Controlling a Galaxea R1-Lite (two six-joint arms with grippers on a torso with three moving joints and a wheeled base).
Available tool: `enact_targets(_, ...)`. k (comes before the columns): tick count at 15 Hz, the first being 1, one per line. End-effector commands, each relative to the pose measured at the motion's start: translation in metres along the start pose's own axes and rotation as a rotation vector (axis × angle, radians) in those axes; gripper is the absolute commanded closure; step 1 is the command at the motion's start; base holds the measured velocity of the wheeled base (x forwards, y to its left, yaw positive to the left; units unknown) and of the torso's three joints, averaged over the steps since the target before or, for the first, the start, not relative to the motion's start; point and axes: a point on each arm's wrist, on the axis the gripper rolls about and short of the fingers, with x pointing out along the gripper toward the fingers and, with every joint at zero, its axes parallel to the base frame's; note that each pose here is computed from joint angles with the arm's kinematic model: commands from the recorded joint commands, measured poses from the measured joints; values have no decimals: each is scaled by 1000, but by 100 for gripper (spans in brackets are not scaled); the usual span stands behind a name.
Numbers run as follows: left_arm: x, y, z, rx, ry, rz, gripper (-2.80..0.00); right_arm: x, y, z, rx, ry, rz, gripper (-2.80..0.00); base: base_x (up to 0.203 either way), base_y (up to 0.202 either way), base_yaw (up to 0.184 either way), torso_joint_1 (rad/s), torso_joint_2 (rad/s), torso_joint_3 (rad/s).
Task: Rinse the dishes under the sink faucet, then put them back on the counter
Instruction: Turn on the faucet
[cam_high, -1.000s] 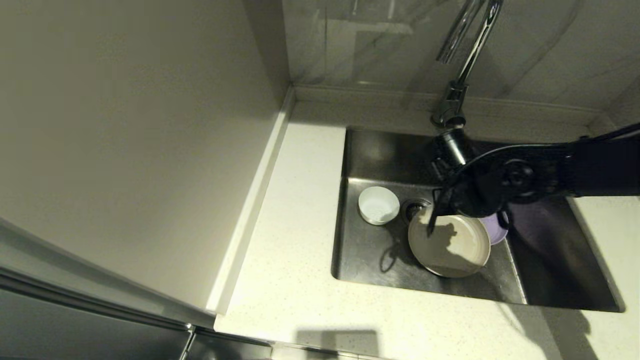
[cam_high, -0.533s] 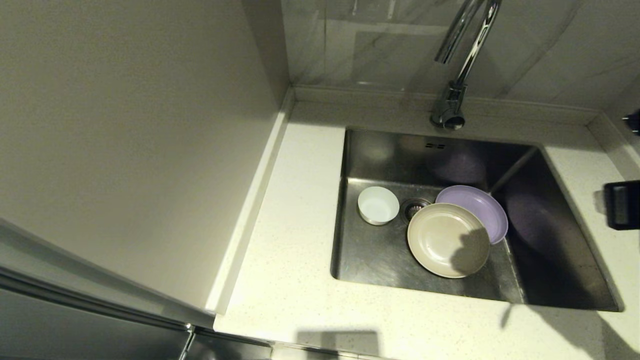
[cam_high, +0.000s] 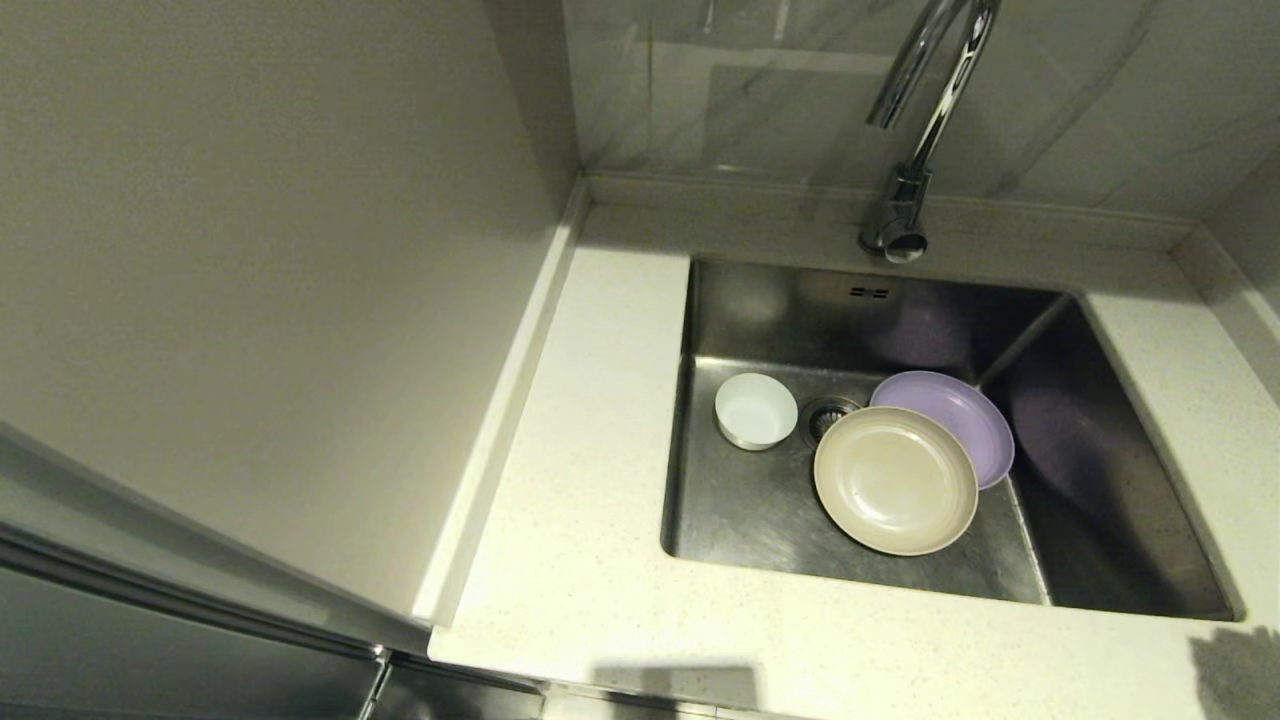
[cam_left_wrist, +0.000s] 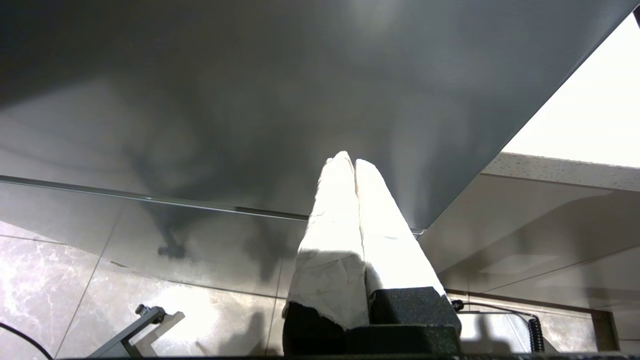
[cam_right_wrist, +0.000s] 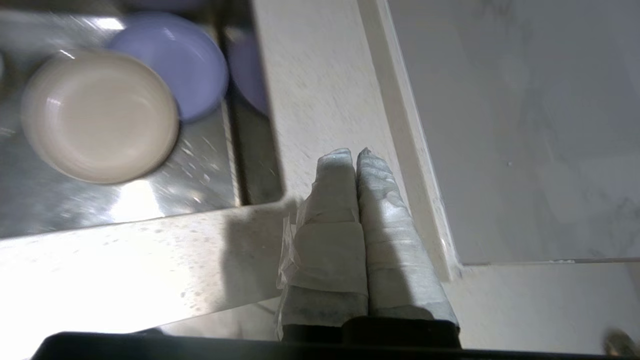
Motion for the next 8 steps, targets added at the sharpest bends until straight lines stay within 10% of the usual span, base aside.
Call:
enact_targets(1,0,0,0,-1,-2,0,0,-35,-12,-24,51,-209,48,0,0,0,0,0,0,0)
enact_targets(4,0,0,0,-1,-2,0,0,-28,-6,-35,74,-405,83,0,0,0,0,0,0,0)
enact_targets(8,0,0,0,-1,-2,0,0,-3,9,-85,24,-340,143,0,0,0,0,0,0,0)
